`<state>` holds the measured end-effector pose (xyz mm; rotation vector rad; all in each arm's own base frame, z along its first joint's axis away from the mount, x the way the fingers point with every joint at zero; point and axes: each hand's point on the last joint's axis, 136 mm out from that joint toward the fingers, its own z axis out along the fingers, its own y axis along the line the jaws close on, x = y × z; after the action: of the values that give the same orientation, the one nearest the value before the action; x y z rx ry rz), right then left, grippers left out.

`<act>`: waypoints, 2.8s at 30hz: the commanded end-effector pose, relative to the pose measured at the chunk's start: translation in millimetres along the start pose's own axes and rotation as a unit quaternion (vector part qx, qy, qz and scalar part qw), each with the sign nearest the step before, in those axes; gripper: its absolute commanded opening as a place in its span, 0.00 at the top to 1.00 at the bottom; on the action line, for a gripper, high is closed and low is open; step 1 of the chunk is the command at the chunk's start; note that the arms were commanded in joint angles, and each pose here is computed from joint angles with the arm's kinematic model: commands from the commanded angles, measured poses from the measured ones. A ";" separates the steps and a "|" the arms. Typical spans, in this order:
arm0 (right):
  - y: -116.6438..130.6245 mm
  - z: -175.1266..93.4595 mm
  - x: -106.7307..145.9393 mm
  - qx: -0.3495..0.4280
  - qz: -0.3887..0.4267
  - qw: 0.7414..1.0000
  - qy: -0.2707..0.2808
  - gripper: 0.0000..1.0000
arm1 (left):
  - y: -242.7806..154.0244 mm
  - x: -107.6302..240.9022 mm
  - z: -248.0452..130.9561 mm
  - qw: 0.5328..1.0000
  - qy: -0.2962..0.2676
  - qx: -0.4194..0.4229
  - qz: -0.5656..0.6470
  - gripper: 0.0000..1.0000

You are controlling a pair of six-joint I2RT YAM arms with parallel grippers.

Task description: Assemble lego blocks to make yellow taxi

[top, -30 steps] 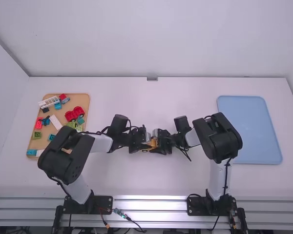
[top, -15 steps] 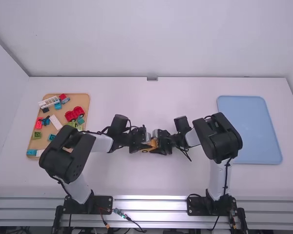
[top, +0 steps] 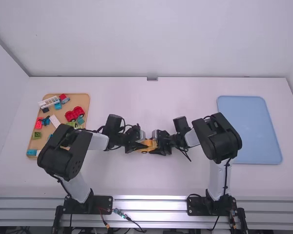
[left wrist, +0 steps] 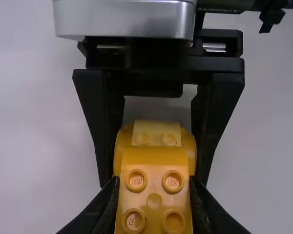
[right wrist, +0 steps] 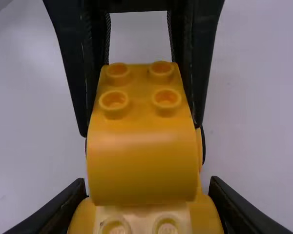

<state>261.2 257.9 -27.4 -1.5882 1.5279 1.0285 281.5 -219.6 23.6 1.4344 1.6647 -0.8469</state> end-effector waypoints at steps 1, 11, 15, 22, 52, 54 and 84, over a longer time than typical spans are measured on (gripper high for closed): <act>2.6 0.3 18.1 0.009 0.021 0.999 0.030 1.00 | -13.5 11.5 6.9 1.000 0.011 0.017 -0.006 0.98; 3.3 3.5 20.2 0.011 0.021 0.999 0.041 1.00 | 1.4 -3.4 9.4 1.000 0.013 0.003 -0.013 0.98; 0.9 0.8 20.8 0.014 0.024 0.999 0.039 1.00 | 5.5 -7.4 4.4 0.999 0.032 -0.006 -0.020 0.99; 0.6 0.2 21.1 0.015 0.025 0.999 0.039 1.00 | 8.9 -16.5 -3.7 0.999 0.025 -0.017 -0.013 0.98; 0.4 0.0 20.5 0.016 0.031 0.999 0.037 1.00 | -6.8 -21.7 -9.0 0.999 -0.025 -0.038 0.029 0.98; 0.5 0.0 20.7 0.016 0.033 0.999 0.037 1.00 | -4.9 -21.4 -8.1 0.999 -0.024 -0.037 0.027 0.98; 6.1 6.5 18.1 0.005 0.025 0.999 0.039 1.00 | -8.2 -9.3 4.9 0.999 -0.026 -0.001 0.023 0.98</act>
<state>258.8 262.7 -28.0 -1.5983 1.5285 1.0290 276.6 -227.0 27.7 1.4278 1.6102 -0.8100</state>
